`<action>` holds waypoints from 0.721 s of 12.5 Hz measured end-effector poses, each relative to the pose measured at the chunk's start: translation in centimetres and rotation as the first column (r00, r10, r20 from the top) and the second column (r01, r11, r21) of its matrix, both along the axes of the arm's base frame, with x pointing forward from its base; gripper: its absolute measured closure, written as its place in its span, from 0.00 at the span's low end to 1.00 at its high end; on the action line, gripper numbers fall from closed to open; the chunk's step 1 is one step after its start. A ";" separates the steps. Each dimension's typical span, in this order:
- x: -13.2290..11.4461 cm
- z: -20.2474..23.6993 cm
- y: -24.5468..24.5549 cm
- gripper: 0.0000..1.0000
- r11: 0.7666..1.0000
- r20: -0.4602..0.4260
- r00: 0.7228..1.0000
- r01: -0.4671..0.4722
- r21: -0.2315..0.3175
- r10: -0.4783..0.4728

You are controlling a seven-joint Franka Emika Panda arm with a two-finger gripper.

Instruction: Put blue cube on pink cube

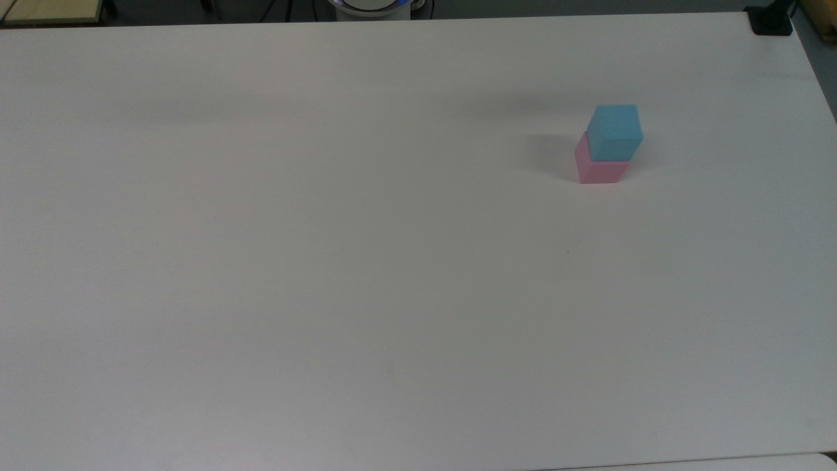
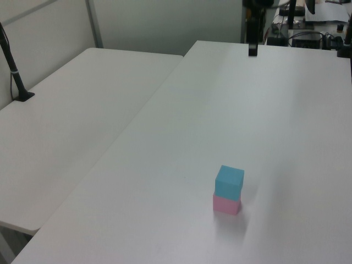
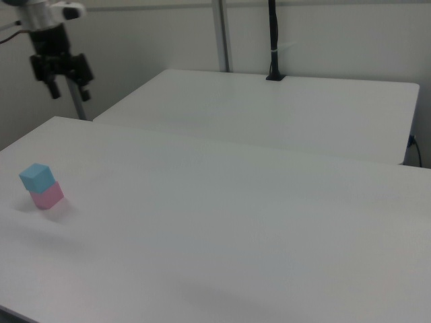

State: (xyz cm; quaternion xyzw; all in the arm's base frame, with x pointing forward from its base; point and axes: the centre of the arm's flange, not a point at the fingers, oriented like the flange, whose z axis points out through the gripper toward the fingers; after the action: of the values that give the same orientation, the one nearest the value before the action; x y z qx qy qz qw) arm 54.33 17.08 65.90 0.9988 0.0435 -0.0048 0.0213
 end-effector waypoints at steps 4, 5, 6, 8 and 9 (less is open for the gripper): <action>1.0 0.4 -13.1 0.00 0.996 -0.028 0.996 0.085 0.003 -0.084; 1.0 0.0 -14.1 0.00 0.995 -0.036 0.994 0.099 0.002 -0.099; 1.1 -0.3 -14.5 0.00 0.994 -0.043 0.993 0.107 0.001 -0.107; 1.1 -0.8 -15.4 0.00 0.992 -0.054 0.991 0.123 0.000 -0.123; 1.1 -1.1 -15.9 0.00 0.993 -0.061 0.991 0.117 0.000 -0.117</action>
State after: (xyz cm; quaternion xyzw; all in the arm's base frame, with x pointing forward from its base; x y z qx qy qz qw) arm 55.44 1.13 64.81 0.9991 -0.0147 -0.0364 0.0181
